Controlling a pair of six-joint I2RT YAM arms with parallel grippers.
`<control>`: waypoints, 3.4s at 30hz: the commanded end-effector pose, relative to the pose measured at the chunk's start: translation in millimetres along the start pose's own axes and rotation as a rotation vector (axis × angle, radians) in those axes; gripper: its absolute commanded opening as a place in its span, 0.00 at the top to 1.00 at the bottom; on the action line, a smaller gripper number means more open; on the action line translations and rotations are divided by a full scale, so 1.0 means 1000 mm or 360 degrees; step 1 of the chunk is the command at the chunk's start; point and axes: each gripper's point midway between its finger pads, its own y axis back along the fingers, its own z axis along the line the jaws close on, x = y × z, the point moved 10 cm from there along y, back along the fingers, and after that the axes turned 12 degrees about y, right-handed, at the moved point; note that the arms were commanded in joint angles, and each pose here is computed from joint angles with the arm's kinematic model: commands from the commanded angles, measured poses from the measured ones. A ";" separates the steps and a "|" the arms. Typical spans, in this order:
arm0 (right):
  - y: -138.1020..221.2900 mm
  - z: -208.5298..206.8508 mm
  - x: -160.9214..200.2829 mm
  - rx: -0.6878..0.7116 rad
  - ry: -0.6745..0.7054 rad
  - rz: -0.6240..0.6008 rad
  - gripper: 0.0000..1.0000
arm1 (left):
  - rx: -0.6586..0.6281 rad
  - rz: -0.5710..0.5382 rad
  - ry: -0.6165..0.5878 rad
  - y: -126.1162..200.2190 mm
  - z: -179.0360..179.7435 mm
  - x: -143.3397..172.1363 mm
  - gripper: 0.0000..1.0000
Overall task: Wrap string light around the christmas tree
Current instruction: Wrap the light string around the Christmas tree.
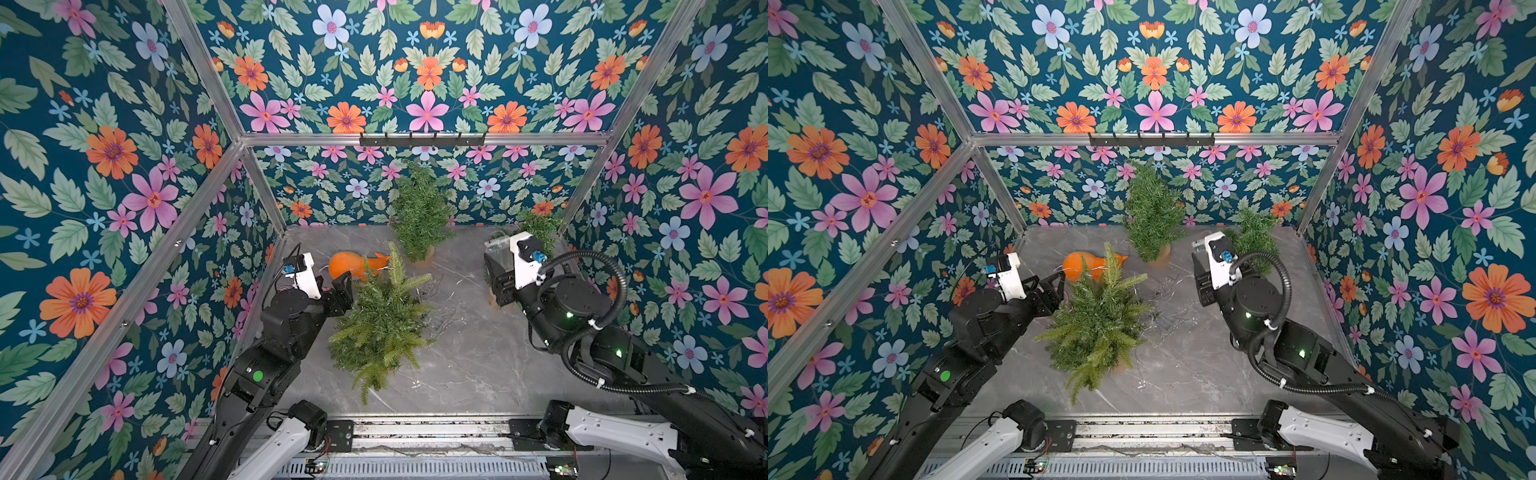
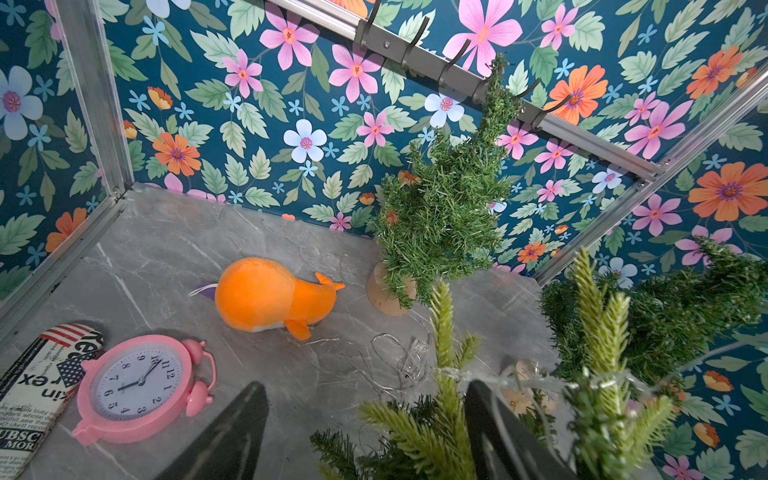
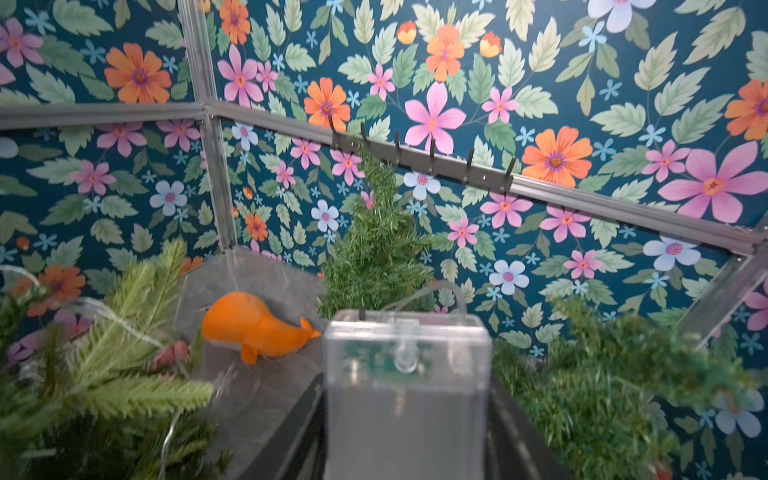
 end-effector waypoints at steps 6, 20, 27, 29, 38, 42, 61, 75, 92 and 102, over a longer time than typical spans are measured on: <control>-0.022 0.001 -0.064 -0.0120 0.0105 -0.0295 0.70 | -0.0033 -0.0034 -0.0007 0.003 0.000 -0.004 0.23; 0.009 0.008 -0.116 -0.0449 0.0000 -0.0545 0.71 | -0.0141 -0.0061 -0.0043 0.003 0.007 -0.004 0.23; 0.027 0.031 -0.116 -0.0652 -0.0018 -0.0498 0.72 | -0.0147 -0.0069 -0.0035 0.006 0.008 -0.004 0.23; 0.032 0.038 -0.116 -0.0680 -0.0010 -0.0508 0.72 | -0.0148 -0.0068 -0.0033 0.006 0.008 -0.003 0.23; 0.068 0.086 -0.150 -0.0783 0.0223 -0.0708 0.72 | -0.0143 -0.0028 -0.0023 0.001 0.009 0.002 0.27; 0.072 0.110 -0.157 -0.0803 0.0329 -0.0697 0.72 | -0.0148 -0.0025 -0.0021 0.001 0.010 0.003 0.27; 0.119 0.154 -0.159 -0.1169 0.0302 -0.0697 0.72 | -0.0190 -0.0020 -0.0013 -0.004 0.012 0.005 0.28; 0.129 0.159 -0.165 -0.1278 0.0249 -0.0674 0.73 | -0.0187 0.0012 -0.0011 -0.006 0.012 0.008 0.30; 0.115 0.108 -0.200 -0.0383 0.0485 -0.0928 0.74 | -0.0181 0.0015 0.0002 -0.006 0.013 0.010 0.32; 0.093 0.077 -0.166 -0.0299 0.0472 -0.0741 0.74 | -0.0169 0.0019 0.0020 -0.007 0.011 0.008 0.33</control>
